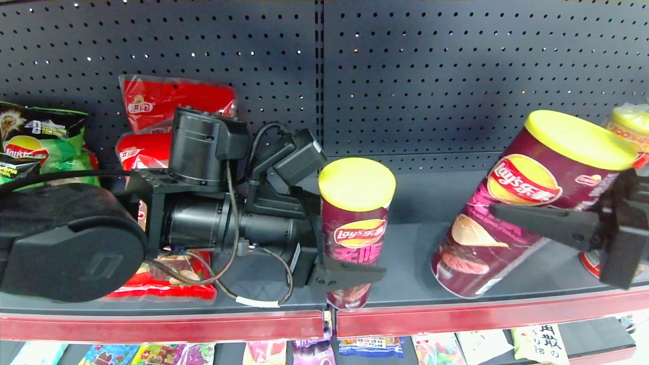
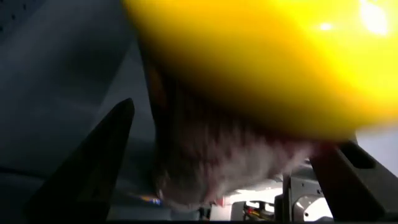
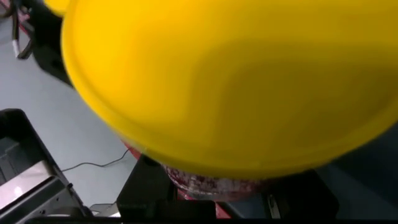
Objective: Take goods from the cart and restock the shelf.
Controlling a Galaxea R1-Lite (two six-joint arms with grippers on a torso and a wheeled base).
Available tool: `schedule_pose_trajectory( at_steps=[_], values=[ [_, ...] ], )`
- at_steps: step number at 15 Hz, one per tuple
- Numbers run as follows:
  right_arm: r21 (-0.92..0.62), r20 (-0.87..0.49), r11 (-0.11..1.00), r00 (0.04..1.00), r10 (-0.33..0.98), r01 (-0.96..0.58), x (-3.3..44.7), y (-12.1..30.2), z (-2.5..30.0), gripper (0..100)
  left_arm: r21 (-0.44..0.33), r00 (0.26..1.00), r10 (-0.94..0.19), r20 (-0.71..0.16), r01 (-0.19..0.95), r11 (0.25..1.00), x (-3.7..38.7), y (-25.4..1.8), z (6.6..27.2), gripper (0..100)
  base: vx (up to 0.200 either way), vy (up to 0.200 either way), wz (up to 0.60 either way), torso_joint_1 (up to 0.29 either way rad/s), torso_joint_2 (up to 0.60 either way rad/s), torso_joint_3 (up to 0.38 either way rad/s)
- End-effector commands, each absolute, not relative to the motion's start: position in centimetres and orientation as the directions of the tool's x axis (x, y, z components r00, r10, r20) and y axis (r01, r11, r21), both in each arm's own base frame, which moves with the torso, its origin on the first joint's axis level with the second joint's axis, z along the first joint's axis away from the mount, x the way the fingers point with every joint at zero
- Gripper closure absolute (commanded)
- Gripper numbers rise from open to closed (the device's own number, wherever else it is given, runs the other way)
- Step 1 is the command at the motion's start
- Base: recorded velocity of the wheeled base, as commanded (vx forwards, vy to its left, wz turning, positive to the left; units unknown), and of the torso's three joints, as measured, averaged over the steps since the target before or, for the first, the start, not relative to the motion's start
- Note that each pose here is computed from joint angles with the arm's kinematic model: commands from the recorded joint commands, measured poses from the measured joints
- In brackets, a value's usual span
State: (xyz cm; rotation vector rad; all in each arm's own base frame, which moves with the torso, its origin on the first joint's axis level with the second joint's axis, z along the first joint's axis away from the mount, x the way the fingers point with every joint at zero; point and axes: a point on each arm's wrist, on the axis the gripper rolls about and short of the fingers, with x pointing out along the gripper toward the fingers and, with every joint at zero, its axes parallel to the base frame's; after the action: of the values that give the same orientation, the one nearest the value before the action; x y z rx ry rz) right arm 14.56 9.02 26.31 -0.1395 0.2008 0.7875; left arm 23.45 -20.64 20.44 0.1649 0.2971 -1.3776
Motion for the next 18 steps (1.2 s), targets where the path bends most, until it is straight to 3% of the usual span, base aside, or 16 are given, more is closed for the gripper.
schedule_pose_trajectory(
  at_steps=[1,11,18],
  values=[
    [-0.038,-0.275,0.695,0.676,0.684,-0.718,17.7,10.9,26.3,100,-0.055,0.173,-0.938,-0.301,0.979,0.198,22.2,-19.4,20.6,0,0.000,0.000,0.00,0.000,0.00,0.000],
    [-0.064,-0.252,0.577,0.573,0.780,-0.814,26.5,16.3,25.4,100,-0.064,0.295,-0.903,-0.311,0.942,0.330,20.2,-13.6,20.2,0,0.000,0.000,0.00,0.000,0.00,0.000],
    [-0.060,-0.277,0.545,0.538,0.796,-0.837,28.5,18.6,24.2,100,-0.059,0.340,-0.889,-0.308,0.925,0.374,20.7,-12.6,20.4,0,0.000,0.000,0.00,0.000,0.00,0.000]
  ],
)
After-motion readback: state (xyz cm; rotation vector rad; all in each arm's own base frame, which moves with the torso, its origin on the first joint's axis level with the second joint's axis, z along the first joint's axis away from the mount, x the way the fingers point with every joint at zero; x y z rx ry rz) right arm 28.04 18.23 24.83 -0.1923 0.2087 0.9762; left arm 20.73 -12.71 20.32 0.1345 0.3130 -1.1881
